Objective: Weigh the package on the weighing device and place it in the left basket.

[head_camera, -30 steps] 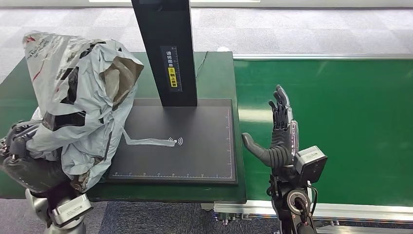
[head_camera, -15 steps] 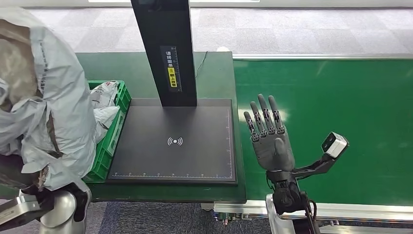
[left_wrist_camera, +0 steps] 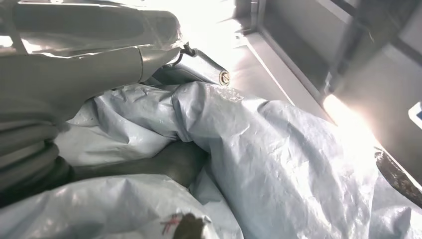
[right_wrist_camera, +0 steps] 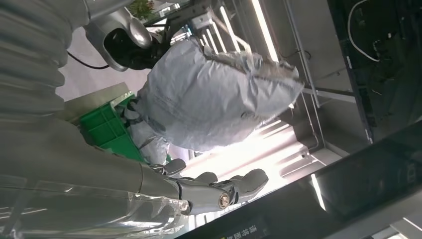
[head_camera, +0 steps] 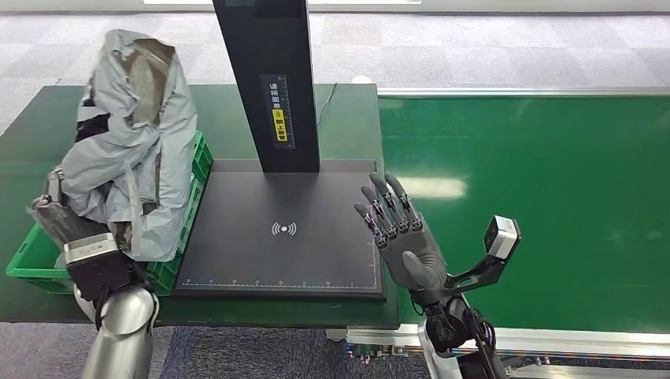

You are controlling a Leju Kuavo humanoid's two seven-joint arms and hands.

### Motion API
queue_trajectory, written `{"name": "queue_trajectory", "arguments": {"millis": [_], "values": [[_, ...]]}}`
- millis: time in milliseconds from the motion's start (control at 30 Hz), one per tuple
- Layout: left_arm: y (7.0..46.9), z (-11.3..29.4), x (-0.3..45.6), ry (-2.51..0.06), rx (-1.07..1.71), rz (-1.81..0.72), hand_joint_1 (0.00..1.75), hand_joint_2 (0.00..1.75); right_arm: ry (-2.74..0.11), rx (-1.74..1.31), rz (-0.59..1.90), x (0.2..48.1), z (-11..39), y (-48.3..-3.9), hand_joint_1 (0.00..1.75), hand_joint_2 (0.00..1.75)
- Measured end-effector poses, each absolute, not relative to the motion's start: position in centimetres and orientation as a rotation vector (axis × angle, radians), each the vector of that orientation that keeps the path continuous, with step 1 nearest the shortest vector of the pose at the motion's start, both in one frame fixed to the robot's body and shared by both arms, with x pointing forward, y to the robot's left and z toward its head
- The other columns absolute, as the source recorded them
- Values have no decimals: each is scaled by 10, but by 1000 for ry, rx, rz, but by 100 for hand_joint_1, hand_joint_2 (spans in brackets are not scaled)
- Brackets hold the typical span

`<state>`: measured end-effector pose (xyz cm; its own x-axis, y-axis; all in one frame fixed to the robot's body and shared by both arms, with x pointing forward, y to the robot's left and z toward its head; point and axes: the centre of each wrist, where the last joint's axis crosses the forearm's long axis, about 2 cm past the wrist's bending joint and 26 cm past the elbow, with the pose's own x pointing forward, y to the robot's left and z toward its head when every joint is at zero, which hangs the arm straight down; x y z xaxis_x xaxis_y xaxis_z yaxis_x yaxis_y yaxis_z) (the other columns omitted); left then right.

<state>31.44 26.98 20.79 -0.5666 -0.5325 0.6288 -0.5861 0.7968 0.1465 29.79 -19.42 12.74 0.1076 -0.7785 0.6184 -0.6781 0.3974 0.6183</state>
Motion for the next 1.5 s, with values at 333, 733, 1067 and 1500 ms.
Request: {"name": "queue_trajectory", "arguments": {"millis": [333, 733, 1067, 1500], "values": [[277, 171, 345, -1841, 836, -272, 175, 175, -1628, 1226, -21, 307, 123, -193, 0, 175], [293, 140, 368, -1396, 1262, -554, 175, 175, -1614, 1174, 5, 308, 118, -193, 0, 175], [322, 139, 379, -1356, 1366, -466, 175, 175, -1600, 1166, 0, 305, 116, -193, 0, 175], [340, 138, 382, -1356, 1202, -382, 0, 175, -1597, 1157, -6, 305, 115, -194, 0, 175]]}}
